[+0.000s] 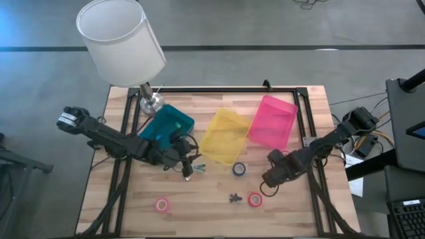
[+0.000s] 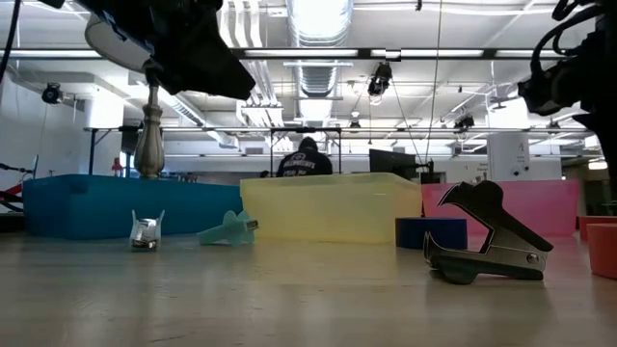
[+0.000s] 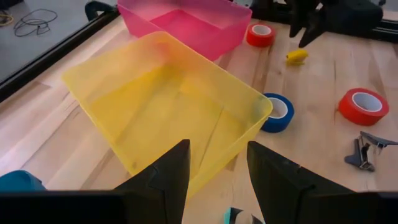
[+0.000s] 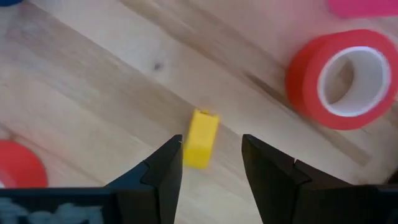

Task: Pick and place Stapler, Stapler remover, tape
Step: Put the yellow stapler into the blue bin

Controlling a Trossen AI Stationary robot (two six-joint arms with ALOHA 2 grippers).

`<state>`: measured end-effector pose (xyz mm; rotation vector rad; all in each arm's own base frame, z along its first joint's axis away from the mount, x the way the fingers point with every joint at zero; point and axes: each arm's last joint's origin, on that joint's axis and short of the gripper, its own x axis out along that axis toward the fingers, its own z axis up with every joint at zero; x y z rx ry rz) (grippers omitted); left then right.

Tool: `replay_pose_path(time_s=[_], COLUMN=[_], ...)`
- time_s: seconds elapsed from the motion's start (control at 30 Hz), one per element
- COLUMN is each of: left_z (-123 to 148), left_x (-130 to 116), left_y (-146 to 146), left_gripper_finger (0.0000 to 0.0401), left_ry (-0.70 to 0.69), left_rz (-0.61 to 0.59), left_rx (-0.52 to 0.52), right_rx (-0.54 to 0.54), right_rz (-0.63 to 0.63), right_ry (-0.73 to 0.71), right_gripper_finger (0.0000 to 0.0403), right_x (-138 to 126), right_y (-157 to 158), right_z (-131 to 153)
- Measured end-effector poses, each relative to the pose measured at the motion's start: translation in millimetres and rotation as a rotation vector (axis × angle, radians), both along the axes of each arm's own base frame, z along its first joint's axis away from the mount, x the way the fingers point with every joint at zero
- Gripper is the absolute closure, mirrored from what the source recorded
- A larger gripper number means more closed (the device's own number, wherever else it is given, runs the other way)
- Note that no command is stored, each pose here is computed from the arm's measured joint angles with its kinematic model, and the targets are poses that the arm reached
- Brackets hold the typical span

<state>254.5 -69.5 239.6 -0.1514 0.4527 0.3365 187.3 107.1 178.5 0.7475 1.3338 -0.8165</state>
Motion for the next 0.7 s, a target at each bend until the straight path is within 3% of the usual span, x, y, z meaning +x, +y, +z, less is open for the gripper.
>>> replay_pose_path(time_s=[0.7], left_z=[0], left_x=[0], left_y=[0], left_gripper_finger=[0.0238], left_ry=[0.0], left_rz=[0.002], left_rx=[-0.003], right_rx=[0.14], right_rz=[-0.079], right_ry=[-0.005], right_gripper_finger=[0.0262], right_x=[-3], right_y=[3], right_z=[-19])
